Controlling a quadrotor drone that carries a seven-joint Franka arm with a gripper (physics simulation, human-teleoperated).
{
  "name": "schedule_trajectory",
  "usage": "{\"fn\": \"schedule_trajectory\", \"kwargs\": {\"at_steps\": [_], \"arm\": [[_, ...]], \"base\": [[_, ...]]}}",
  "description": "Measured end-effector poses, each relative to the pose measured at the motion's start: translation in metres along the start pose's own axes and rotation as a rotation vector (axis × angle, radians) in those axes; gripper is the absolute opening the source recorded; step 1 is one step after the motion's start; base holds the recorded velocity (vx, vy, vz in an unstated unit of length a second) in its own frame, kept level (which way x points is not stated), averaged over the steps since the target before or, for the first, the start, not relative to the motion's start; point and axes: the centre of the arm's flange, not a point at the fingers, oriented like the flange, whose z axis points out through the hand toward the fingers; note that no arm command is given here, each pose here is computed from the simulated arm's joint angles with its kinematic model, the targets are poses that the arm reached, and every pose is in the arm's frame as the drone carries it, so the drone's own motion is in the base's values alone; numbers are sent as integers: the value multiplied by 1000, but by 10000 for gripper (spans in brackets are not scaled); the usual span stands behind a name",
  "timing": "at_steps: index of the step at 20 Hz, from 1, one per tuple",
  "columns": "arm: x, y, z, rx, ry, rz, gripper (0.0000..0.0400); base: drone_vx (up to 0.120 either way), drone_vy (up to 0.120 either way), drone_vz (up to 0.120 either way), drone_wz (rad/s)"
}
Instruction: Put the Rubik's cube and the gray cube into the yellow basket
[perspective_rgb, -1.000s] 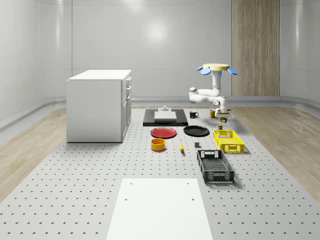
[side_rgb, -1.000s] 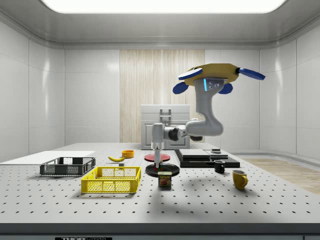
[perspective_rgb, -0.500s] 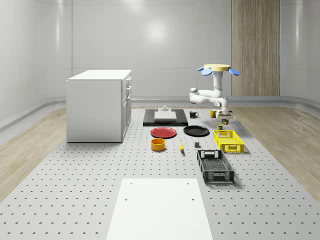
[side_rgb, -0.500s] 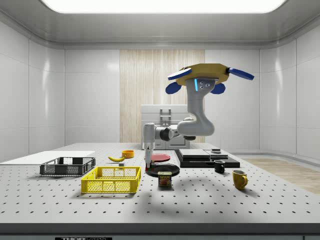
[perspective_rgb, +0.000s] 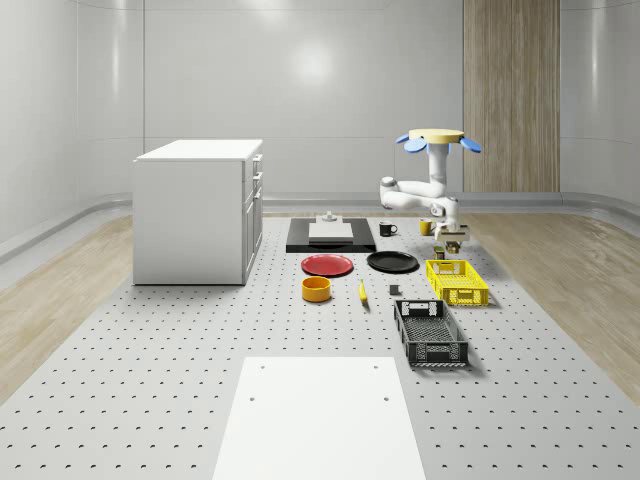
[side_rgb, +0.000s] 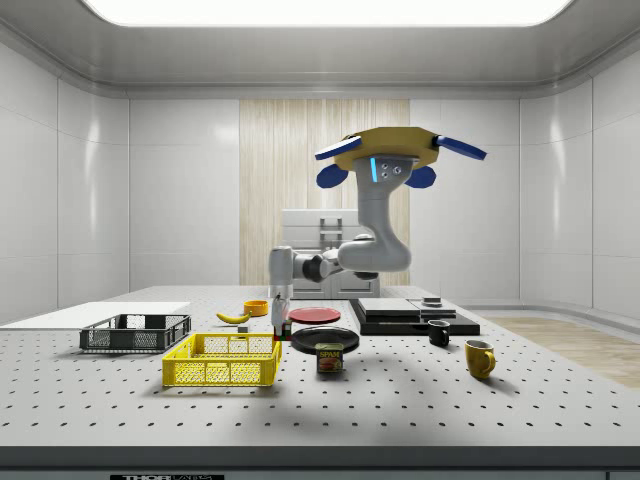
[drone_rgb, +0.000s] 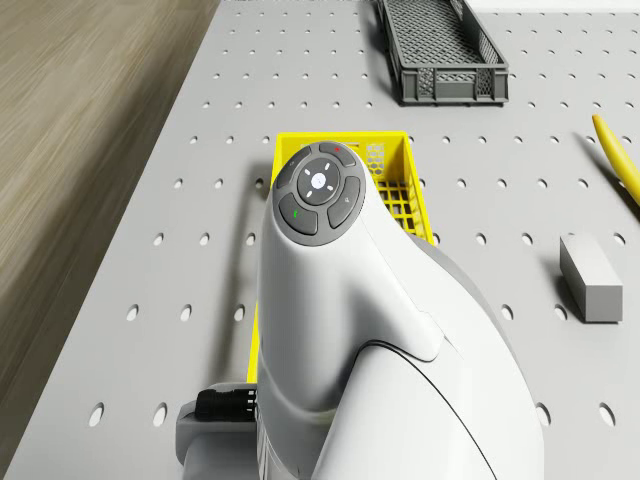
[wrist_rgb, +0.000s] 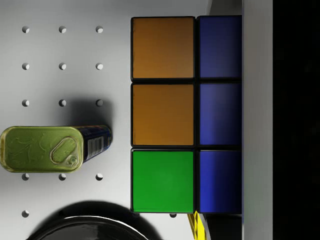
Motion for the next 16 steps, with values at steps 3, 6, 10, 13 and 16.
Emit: {"fn": "schedule_trajectory", "kwargs": {"at_steps": [3,6,10,13,16], "arm": [[0,0,0,0,0,0,325],[0,0,0,0,0,0,325],[0,0,0,0,0,0,325],[0,0,0,0,0,0,325],[0,0,0,0,0,0,325]], "base": [[120,0,-93,0],[120,0,0,0],[120,0,-50,0],[120,0,-120,0],[120,0,-27,0]]}}
